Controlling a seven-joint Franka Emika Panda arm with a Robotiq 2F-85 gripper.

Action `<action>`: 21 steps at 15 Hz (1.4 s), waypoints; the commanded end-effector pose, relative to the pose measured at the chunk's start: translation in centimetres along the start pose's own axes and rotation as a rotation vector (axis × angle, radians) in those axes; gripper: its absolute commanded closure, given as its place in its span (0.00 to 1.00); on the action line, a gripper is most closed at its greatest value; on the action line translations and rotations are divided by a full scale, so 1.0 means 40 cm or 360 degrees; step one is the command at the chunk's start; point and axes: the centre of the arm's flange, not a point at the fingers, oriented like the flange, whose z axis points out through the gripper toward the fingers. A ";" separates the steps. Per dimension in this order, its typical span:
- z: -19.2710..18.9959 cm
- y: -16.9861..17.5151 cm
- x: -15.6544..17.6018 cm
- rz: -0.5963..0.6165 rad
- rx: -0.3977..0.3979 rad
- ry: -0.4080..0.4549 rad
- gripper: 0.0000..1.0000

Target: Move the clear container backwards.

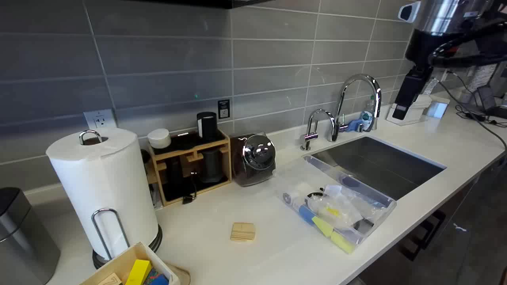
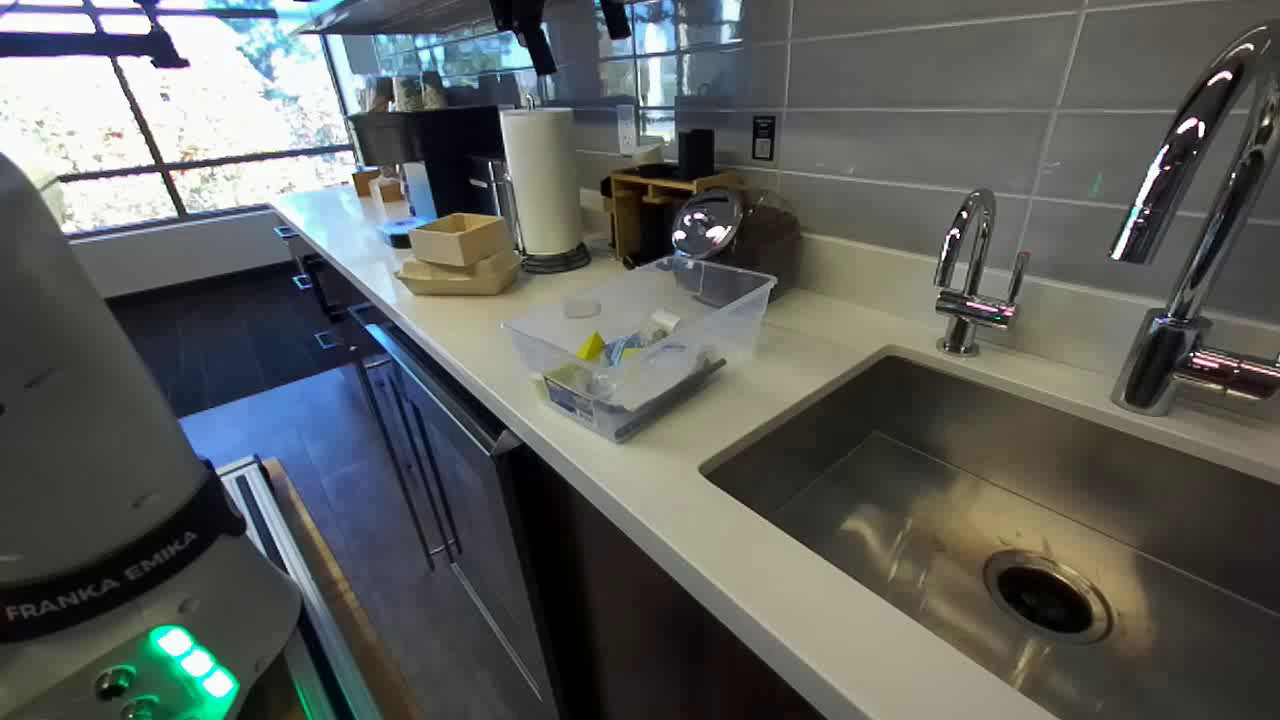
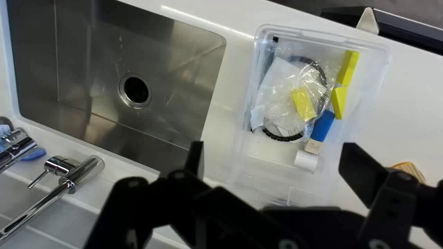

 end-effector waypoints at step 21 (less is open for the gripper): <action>0.285 -0.072 0.197 0.0187 0.0332 0.0138 0.00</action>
